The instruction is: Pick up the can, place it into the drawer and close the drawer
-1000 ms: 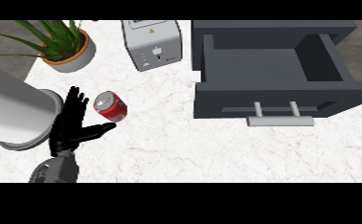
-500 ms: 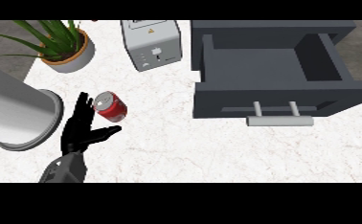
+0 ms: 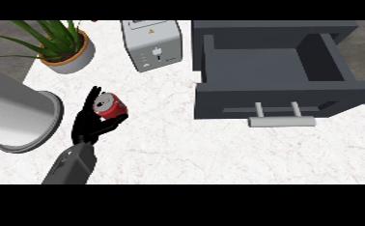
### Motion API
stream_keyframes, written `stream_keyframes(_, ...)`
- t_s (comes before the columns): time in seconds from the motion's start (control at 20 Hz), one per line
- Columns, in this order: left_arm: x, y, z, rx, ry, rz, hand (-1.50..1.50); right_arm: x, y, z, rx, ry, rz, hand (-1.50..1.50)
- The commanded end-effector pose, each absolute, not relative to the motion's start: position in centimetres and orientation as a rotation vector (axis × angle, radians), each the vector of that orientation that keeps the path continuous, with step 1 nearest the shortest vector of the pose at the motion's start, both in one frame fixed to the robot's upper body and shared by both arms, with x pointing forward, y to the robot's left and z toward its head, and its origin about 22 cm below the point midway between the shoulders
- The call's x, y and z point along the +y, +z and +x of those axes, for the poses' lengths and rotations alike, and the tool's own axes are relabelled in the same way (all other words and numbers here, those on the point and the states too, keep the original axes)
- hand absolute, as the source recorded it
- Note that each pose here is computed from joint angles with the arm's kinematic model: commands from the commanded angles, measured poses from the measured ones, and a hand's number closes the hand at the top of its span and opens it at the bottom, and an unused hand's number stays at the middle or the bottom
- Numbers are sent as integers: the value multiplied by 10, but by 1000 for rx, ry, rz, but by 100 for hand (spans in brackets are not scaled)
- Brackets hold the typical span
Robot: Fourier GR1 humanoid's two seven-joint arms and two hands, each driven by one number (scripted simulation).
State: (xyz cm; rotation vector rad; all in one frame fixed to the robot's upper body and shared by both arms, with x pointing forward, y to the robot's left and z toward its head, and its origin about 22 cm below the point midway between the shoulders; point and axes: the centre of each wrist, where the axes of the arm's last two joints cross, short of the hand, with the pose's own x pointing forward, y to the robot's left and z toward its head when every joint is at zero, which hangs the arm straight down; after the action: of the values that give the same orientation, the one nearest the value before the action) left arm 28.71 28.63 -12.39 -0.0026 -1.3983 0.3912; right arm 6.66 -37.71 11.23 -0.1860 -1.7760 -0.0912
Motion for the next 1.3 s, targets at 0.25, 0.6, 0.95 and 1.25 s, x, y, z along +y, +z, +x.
stream_keyframes(0.25, 280, -102, 320, -1400, 363, -179, 150, -383, 106, 65, -1767, -106, -155, -150)
stream_keyframes(0.6, 252, -105, 316, -1504, 322, -268, 150, -372, 109, 62, -1779, -133, -161, -150)
stream_keyframes(0.95, 232, -74, 319, -1581, 342, -247, 150, -369, 127, 48, -1800, -124, -181, -150)
stream_keyframes(1.25, 228, -27, 321, -1608, 299, -274, 150, -361, 126, 59, -1764, -131, -182, -150)
